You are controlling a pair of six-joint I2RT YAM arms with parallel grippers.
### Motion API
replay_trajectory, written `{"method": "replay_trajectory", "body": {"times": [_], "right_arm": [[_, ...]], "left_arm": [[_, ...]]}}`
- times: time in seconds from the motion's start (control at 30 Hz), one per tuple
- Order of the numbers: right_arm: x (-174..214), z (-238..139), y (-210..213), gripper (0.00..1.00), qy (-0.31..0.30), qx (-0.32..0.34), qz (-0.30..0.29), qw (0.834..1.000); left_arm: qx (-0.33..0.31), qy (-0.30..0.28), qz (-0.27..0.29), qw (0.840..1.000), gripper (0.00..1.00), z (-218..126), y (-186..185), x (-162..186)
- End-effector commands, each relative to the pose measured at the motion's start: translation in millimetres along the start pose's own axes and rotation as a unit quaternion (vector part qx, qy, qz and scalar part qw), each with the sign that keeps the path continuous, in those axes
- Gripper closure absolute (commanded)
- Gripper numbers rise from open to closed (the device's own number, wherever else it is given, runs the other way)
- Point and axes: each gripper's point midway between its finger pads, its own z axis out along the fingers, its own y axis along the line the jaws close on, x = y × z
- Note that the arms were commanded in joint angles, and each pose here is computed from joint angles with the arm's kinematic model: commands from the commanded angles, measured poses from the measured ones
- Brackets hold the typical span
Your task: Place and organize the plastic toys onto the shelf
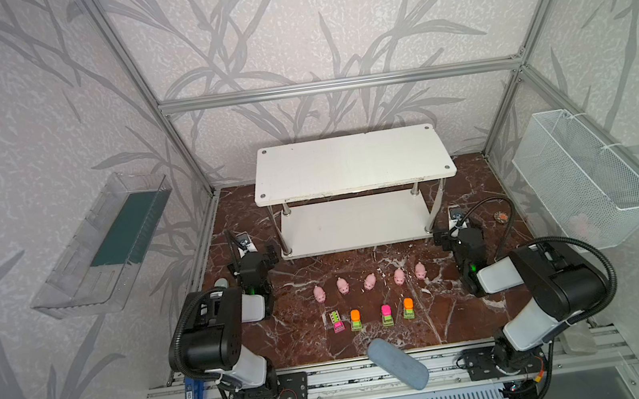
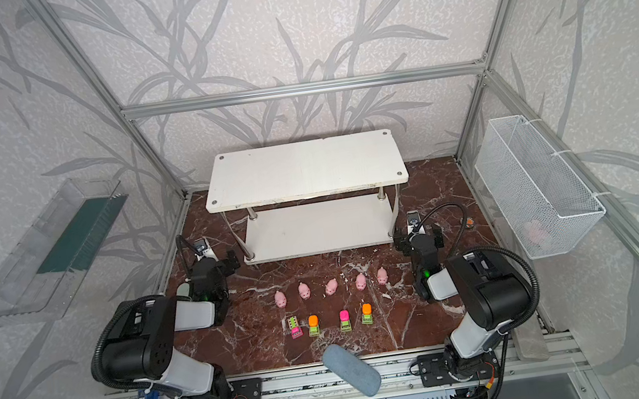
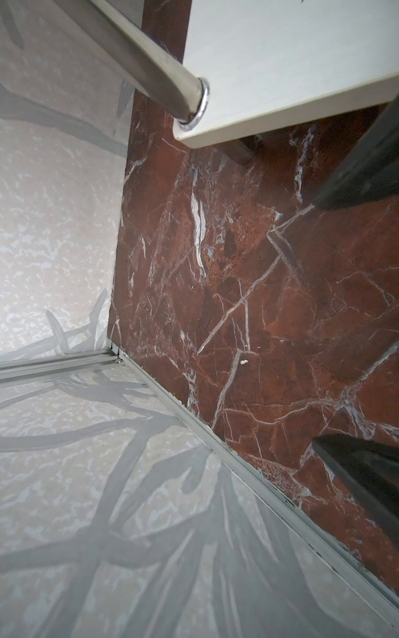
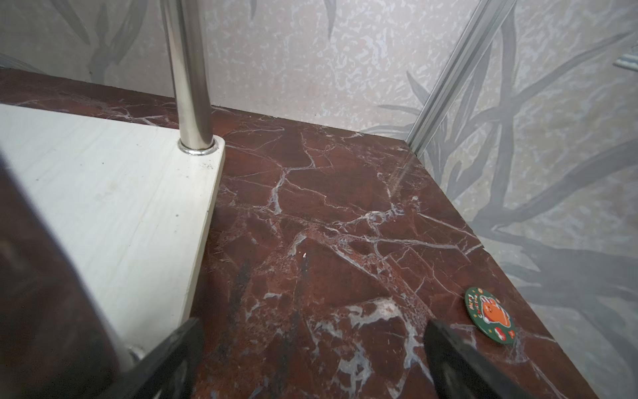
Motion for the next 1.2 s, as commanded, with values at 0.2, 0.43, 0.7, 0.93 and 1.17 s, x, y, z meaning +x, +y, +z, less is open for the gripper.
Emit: {"method": "replay_trajectory", "body": {"times": [0.2,0.43,0.7,0.93,1.17], "right_arm": [[-8.3,2.5,6.3,0.01,-0.010,-0.014,0.004,1.000],[-8.4,2.5,6.2,0.01,-0.010,-0.014,0.005,1.000],[-7.9,2.0,6.2,0.01,-0.009,-0.014,0.005,1.000],[-7.9,2.0,6.3,0.01,-0.009,-0.015,0.005,1.000],[-8.5,3.7,5.8,0.01,-0.007,-0.016,0.007,1.000]], "left_arm": [[-0.005,-0.004,0.000,1.000,0.01,3.4,-0.2,-4.7],[-0.005,-0.005,0.000,1.000,0.01,3.7,0.1,-5.1],[-0.005,-0.005,0.000,1.000,0.01,3.6,0.3,-4.9],[-0.004,-0.005,0.000,1.000,0.01,3.9,-0.2,-5.7],[-0.004,-0.003,0.000,1.000,0.01,3.9,-0.3,-4.7]]}}
